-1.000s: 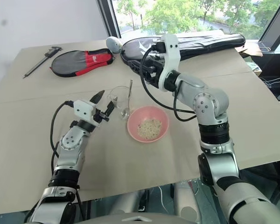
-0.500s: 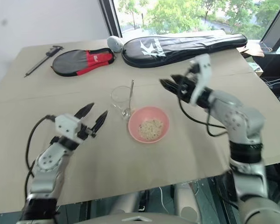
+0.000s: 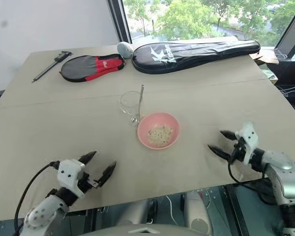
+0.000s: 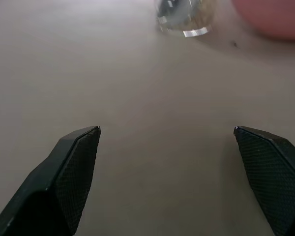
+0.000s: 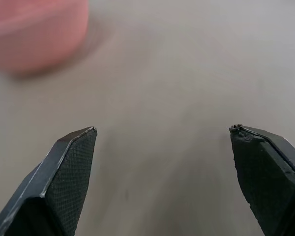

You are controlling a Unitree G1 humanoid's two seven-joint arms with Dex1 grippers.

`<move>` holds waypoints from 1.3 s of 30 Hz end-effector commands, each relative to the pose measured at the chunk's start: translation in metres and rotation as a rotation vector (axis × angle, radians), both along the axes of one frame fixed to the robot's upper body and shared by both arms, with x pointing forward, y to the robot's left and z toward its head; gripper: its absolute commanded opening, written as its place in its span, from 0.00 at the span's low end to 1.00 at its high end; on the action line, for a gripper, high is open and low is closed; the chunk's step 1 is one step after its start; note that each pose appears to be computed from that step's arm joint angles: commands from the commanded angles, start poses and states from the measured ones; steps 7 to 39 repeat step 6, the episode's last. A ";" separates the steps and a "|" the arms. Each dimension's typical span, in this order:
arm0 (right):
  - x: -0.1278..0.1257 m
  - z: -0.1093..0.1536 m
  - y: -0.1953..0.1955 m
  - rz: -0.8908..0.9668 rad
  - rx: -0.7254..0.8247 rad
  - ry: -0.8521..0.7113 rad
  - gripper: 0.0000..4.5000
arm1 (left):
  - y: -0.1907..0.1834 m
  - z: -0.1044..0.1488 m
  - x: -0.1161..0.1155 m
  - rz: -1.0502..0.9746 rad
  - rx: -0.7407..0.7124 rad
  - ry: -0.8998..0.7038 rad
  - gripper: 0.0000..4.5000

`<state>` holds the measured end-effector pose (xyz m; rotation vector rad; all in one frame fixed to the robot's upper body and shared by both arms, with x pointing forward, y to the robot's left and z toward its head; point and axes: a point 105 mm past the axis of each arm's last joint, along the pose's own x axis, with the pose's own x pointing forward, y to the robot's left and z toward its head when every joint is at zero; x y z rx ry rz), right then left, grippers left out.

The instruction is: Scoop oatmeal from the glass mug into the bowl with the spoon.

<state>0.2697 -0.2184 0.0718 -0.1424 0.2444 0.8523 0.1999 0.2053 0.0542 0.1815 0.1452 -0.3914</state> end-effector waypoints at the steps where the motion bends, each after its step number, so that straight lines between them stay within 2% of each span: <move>1: -0.001 0.003 -0.005 0.042 -0.032 -0.051 0.98 | -0.004 0.008 -0.002 0.026 -0.006 -0.031 1.00; 39: 0.003 0.003 -0.008 0.022 -0.013 -0.068 0.98 | -0.003 0.007 -0.007 0.045 -0.002 -0.030 1.00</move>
